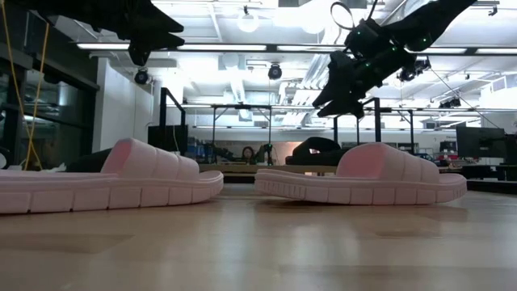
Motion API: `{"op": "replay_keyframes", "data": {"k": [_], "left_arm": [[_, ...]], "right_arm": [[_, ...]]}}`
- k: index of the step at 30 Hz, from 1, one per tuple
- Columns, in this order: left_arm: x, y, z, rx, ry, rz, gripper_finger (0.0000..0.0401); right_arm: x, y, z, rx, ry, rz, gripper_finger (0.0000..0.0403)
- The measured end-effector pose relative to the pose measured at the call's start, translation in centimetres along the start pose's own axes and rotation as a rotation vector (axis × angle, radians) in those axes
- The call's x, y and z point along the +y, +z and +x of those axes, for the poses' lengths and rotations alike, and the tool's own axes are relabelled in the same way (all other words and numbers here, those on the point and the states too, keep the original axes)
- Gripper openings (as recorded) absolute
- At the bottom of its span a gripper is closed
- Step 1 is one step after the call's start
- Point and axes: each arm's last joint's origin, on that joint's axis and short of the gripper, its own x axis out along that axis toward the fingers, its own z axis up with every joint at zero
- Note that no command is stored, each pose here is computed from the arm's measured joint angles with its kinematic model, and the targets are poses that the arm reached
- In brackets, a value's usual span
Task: Pick and place slides into the shelf
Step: Adjust the shelf
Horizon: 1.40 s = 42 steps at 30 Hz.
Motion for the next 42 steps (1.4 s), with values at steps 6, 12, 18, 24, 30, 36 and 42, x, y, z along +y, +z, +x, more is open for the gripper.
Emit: {"op": "replay_keyframes", "data": {"k": [6,12,18,24,30,36,42], "left_arm": [[0.0,0.0,0.0,0.000,0.000,0.000,0.0143],[0.0,0.0,0.0,0.000,0.000,0.000,0.0143],[0.0,0.0,0.0,0.000,0.000,0.000,0.0143],[0.0,0.0,0.0,0.000,0.000,0.000,0.0143],[0.0,0.0,0.0,0.000,0.000,0.000,0.0143],[0.0,0.0,0.0,0.000,0.001,0.000,0.0143],[0.0,0.0,0.0,-0.003,0.015,0.000,0.0143]], "right_arm": [[0.1,0.4,0.1,-0.044,0.014,-0.031,0.0177],[0.4,0.9,0.0,-0.082,0.124,-0.034,0.0177],[0.6,1.2,0.0,-0.105,0.166,-0.046,0.0177],[0.5,1.5,-0.2,-0.130,0.166,-0.057,0.0177],[0.3,1.9,-0.4,-0.160,0.156,-0.101,0.0177],[0.7,1.8,-0.2,-0.158,0.166,-0.150,0.0177],[2.0,1.5,0.2,-0.143,0.222,-0.213,0.0177]]}}
